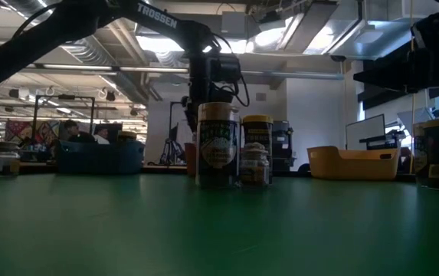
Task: Sort spices by type
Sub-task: Put the gold seasoning bottle into the orange bin, then put the yellow seasoning bottle into the blue bin
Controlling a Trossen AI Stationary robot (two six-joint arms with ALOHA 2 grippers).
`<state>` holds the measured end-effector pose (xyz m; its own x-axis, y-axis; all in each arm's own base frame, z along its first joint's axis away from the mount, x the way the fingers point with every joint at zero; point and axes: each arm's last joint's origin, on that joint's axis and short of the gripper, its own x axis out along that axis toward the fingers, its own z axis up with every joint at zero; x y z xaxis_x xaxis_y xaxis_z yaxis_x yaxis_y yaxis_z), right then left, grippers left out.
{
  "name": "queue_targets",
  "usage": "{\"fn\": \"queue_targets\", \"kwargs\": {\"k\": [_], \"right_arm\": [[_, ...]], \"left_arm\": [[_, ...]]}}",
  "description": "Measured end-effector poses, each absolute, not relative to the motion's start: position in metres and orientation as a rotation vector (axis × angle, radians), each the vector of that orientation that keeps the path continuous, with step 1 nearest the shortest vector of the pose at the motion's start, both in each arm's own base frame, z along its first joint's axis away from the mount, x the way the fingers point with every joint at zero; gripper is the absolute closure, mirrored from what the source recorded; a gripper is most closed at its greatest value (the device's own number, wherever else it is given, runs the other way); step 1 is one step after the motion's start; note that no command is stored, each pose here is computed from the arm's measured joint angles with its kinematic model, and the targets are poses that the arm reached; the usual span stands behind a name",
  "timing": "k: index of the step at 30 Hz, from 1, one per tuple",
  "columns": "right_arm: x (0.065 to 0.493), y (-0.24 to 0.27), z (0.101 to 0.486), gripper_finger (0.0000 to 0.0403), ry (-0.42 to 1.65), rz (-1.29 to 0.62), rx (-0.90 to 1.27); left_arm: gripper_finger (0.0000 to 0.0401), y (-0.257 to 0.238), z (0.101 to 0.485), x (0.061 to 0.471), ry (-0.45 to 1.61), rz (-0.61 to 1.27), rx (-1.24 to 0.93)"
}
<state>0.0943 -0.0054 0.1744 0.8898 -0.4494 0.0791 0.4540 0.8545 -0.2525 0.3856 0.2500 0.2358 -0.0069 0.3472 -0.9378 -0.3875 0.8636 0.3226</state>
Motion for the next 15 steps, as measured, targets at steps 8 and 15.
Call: {"fn": "queue_targets", "kwargs": {"k": [8,15], "right_arm": [[0.094,-0.005,0.174,0.0391,-0.016,-0.475,-0.274],[0.094,-0.005,0.175,0.0391,-0.017,-0.475,-0.276]], "left_arm": [[0.0018,0.242,0.237,0.385,1.517,0.531,-0.004],[0.0016,0.231,0.271,0.379,1.43,0.578,0.026]]}}
